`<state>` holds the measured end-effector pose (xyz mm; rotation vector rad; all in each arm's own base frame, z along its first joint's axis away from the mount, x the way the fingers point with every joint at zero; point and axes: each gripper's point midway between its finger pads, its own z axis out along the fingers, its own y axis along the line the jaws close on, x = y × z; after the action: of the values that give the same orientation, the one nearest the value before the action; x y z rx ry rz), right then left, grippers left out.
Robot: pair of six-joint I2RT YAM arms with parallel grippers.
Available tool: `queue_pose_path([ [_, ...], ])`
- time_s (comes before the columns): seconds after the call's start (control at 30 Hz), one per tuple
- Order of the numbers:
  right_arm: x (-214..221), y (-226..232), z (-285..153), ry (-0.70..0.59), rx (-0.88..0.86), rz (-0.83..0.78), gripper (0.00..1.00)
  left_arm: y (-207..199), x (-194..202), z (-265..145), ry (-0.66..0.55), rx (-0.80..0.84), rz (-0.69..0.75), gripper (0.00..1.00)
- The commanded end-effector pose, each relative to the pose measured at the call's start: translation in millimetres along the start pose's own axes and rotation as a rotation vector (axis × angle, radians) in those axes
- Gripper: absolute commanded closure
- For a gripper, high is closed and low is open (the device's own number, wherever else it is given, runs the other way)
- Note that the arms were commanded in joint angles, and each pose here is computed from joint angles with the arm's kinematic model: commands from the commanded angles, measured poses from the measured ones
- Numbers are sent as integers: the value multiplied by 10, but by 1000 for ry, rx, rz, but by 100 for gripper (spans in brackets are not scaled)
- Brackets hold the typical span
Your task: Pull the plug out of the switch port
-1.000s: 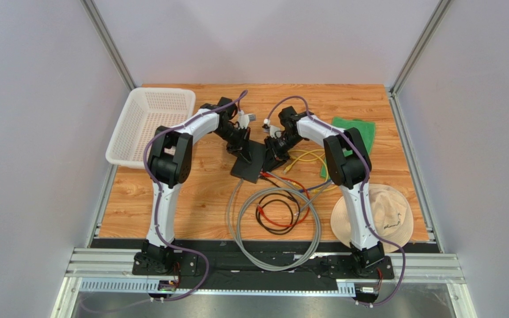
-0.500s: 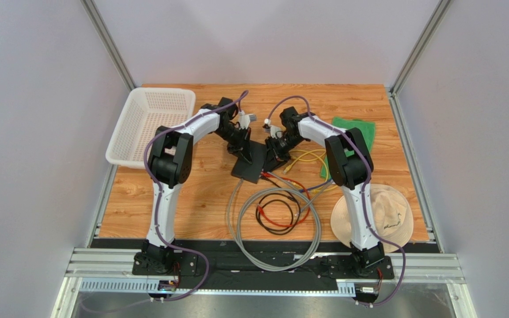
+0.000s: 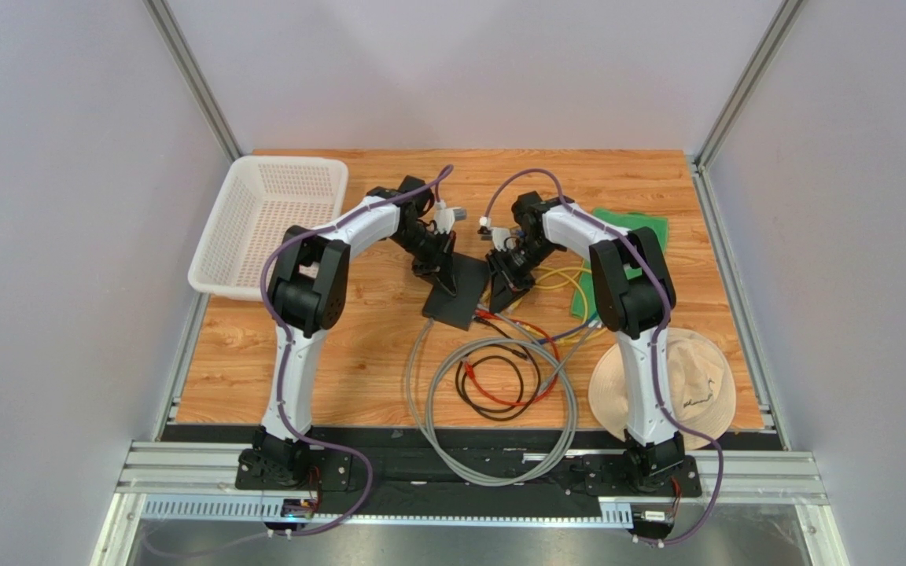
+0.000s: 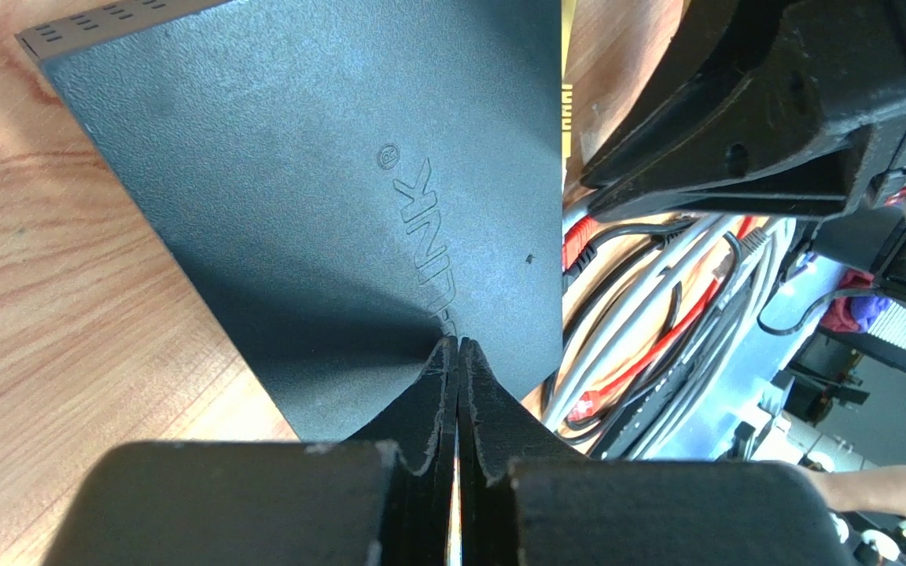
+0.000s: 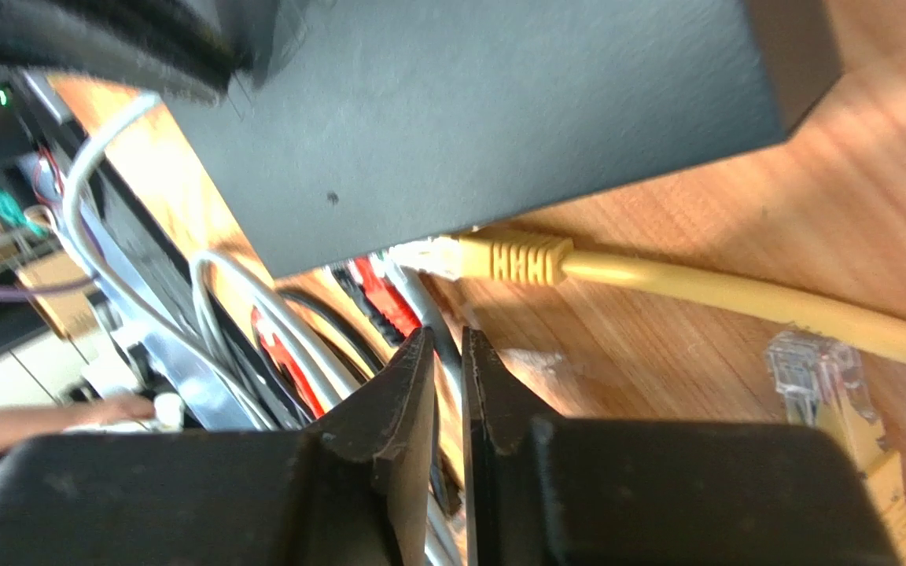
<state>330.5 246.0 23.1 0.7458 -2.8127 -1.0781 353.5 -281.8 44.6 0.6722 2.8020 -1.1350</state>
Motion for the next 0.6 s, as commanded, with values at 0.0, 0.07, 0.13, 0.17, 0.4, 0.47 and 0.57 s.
queue_pose_path([
  [0.0,162,-104,-145,54,-14,-116,100,355,59,70,29,-127,26,100],
  [0.07,143,-88,-201,51,-37,-138,100,340,44,39,24,-132,40,100],
  [0.13,123,-114,-244,46,-39,-135,100,341,25,19,19,-144,54,100],
  [0.17,71,-97,-275,33,-49,-153,100,334,18,-2,16,-146,54,100],
  [0.4,-45,-17,-223,24,-132,-153,76,294,-125,-160,-22,-160,108,100],
  [0.47,-8,68,-221,42,-191,-135,66,194,-185,-252,-51,-125,127,100],
  [0.57,28,101,-188,51,-228,-128,55,52,-235,-381,-88,-64,161,97],
])
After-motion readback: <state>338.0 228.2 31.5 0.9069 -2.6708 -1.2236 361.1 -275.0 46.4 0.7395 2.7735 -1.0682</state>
